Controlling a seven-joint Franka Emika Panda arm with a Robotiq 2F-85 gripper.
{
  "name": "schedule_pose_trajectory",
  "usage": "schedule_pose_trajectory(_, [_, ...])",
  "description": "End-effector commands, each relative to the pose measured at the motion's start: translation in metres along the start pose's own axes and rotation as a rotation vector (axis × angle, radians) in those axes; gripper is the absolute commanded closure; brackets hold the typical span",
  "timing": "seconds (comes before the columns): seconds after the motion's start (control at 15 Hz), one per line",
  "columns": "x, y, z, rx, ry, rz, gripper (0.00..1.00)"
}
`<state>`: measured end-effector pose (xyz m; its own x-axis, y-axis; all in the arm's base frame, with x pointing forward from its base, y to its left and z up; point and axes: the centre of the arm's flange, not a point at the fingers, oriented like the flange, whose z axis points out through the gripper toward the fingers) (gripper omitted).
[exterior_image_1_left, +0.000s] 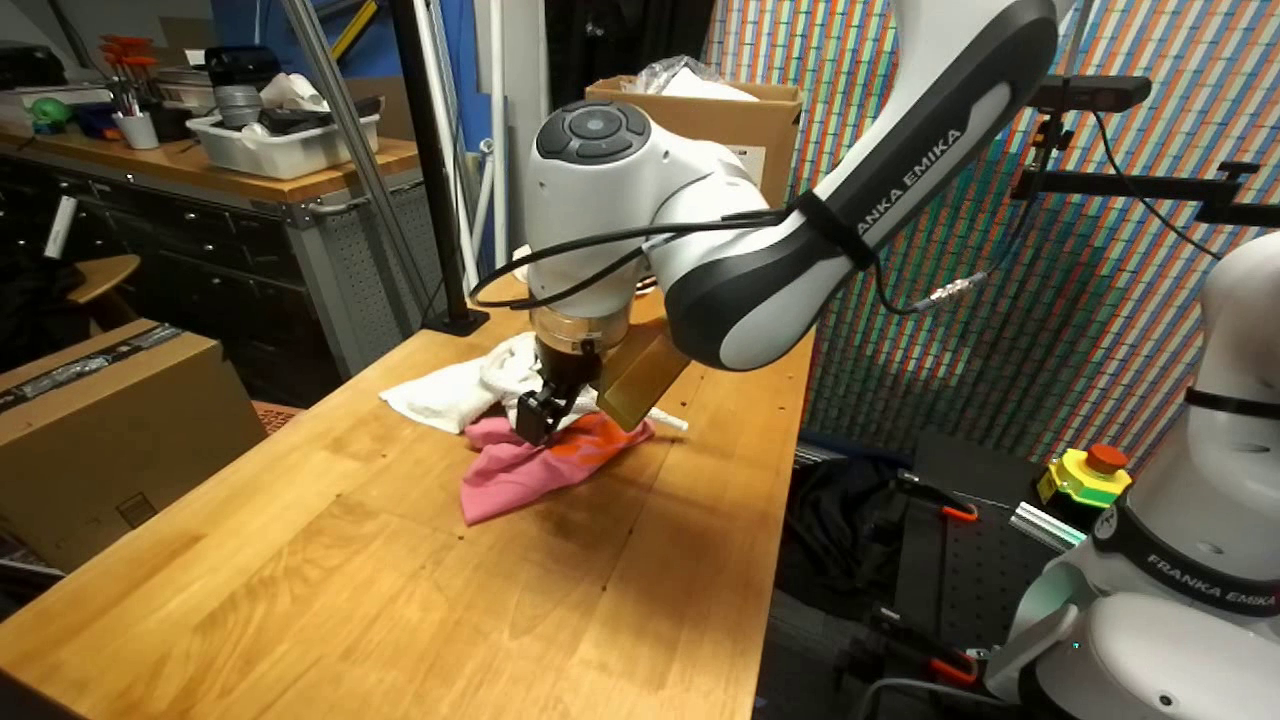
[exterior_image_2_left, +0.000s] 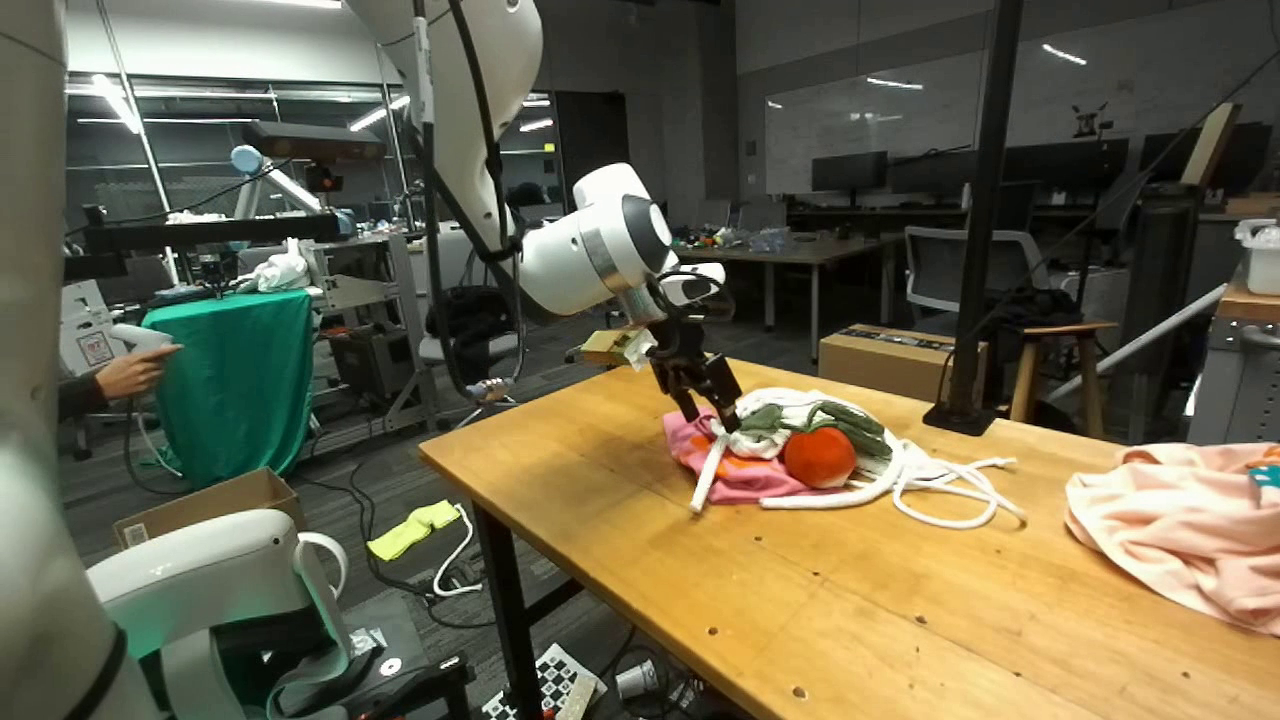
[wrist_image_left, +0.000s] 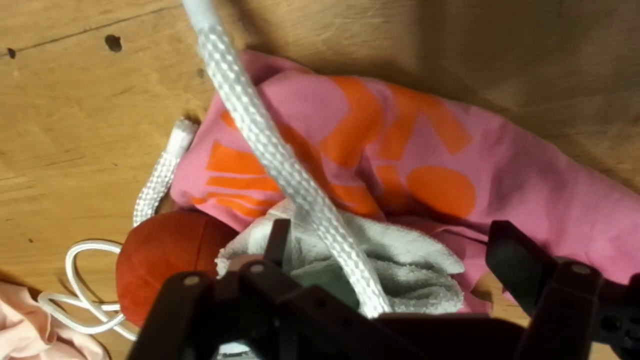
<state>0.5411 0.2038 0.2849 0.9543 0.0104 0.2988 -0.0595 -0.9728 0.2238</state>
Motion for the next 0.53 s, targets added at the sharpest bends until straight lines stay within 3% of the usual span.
schedule_pose_trajectory(0.0, [0.013,0.003,0.005,-0.018,0.043,-0.015,0.00])
schedule_pose_trajectory(0.33, [0.022,0.011,0.012,-0.028,0.048,-0.009,0.00])
schedule_pose_trajectory(0.47, [0.024,0.013,0.014,-0.030,0.046,-0.006,0.24])
